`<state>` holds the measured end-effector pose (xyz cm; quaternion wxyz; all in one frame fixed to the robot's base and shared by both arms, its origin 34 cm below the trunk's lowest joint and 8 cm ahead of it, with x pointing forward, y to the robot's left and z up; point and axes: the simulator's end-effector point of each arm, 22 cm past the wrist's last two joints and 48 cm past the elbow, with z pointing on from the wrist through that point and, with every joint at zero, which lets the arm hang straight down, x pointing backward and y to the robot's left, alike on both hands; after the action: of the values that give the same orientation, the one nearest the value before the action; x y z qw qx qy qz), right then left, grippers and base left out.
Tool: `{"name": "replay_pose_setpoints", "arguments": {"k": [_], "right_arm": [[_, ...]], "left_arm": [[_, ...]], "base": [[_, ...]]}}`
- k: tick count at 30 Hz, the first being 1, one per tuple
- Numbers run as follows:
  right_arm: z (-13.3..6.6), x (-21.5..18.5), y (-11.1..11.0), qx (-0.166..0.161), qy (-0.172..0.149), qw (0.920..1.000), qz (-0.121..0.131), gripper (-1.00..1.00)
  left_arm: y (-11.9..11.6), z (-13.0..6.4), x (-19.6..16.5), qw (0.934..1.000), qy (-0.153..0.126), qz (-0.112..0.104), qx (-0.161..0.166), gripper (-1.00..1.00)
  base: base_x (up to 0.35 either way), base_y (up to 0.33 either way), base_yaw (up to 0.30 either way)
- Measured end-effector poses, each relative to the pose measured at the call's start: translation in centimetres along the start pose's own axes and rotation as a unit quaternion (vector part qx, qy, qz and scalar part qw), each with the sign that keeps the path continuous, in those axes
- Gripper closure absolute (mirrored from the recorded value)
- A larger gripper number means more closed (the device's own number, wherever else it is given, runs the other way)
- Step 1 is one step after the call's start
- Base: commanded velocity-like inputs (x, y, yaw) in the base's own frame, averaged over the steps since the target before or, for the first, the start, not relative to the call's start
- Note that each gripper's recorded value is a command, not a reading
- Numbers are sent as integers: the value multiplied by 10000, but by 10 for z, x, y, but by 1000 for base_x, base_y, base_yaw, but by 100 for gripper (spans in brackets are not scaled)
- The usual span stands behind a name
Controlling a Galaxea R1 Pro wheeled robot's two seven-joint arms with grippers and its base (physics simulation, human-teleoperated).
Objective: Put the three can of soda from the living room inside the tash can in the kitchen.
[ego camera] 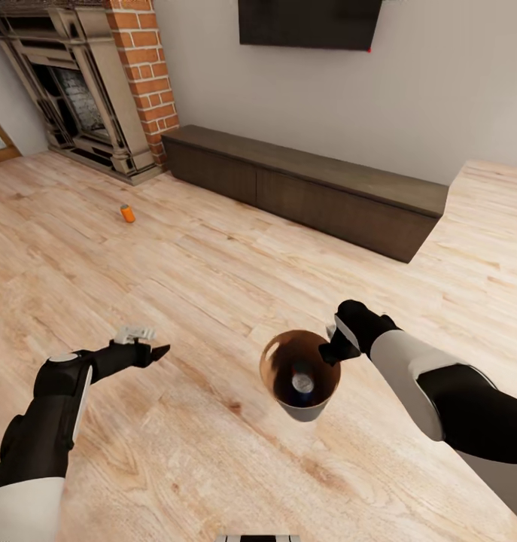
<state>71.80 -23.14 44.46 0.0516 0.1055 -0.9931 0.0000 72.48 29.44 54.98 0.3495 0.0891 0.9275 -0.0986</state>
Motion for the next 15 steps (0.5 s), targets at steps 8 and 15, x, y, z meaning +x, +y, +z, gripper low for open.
{"name": "replay_pose_setpoints", "arguments": {"k": [8, 15], "right_arm": [[-3, 15, 4, -106, 125, 9998, 73, 100], [-10, 24, -7, -136, 175, 9996, 182, 100]], "left_arm": [[-17, 9, 39, 9963, 588, -341, 519, -100], [-28, 3, 40, 9935, 723, -440, 766, -100]], "base": [[0, 0, 0], [0, 0, 0]]}}
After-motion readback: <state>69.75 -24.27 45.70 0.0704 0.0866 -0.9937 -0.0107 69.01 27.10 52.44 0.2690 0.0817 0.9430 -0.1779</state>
